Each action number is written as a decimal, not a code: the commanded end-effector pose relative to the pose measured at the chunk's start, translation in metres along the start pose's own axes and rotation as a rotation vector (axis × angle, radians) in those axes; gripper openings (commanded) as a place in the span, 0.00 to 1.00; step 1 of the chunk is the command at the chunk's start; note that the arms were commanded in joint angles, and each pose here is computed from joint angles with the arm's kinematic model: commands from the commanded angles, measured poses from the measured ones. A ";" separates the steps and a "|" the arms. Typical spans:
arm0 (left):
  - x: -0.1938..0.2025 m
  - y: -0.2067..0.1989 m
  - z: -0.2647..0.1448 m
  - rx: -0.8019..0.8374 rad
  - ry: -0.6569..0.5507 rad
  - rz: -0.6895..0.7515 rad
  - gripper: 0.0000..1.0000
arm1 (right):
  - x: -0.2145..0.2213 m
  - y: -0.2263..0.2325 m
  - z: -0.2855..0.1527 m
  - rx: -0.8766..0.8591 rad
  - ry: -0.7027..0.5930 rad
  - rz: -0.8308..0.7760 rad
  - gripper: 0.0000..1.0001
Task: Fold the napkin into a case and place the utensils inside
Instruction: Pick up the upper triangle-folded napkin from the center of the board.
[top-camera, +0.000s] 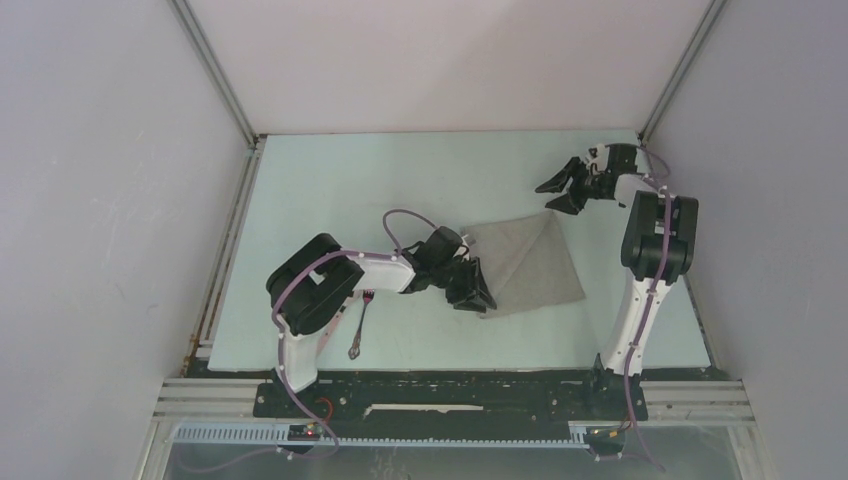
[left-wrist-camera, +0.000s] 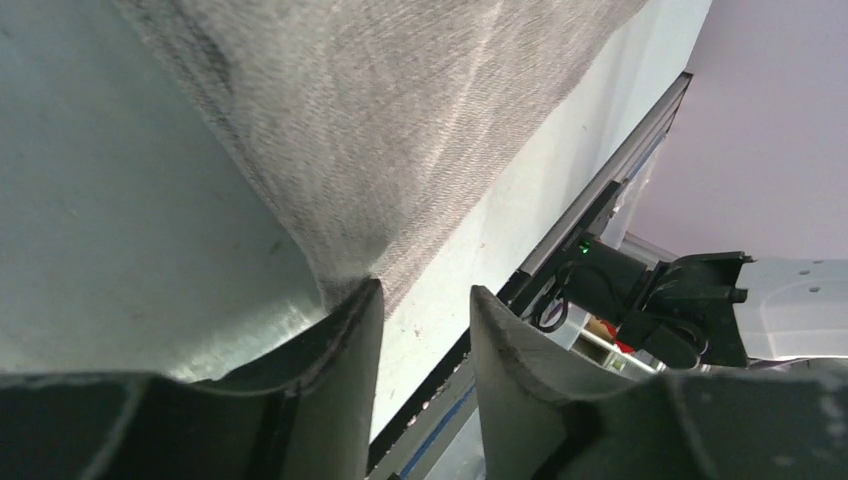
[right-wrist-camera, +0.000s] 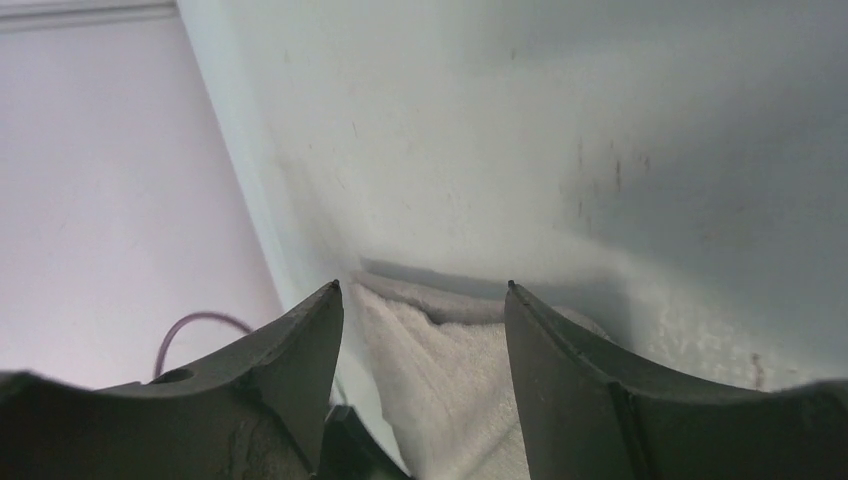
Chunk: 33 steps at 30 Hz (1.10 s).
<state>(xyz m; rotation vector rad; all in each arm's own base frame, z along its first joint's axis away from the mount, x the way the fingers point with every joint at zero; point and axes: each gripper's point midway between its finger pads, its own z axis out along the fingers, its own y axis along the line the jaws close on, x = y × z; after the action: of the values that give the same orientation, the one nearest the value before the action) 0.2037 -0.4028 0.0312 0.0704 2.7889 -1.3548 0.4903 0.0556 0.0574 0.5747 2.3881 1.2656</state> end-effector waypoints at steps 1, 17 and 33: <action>-0.012 -0.037 -0.024 0.024 -0.058 0.097 0.50 | -0.027 0.034 -0.036 0.096 -0.087 -0.121 0.68; -0.011 -0.021 -0.211 -0.029 -0.454 0.235 0.72 | 0.245 0.069 -0.073 0.669 0.108 -0.584 0.59; 0.010 0.010 -0.223 0.019 -0.477 0.184 0.76 | 0.318 0.041 -0.019 0.867 0.335 -0.695 0.39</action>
<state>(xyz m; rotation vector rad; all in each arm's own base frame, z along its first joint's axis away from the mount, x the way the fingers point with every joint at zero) 0.1877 -0.2135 0.1526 -0.0411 2.3542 -1.1099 0.2048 0.2212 0.0475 -0.3267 3.0033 0.0729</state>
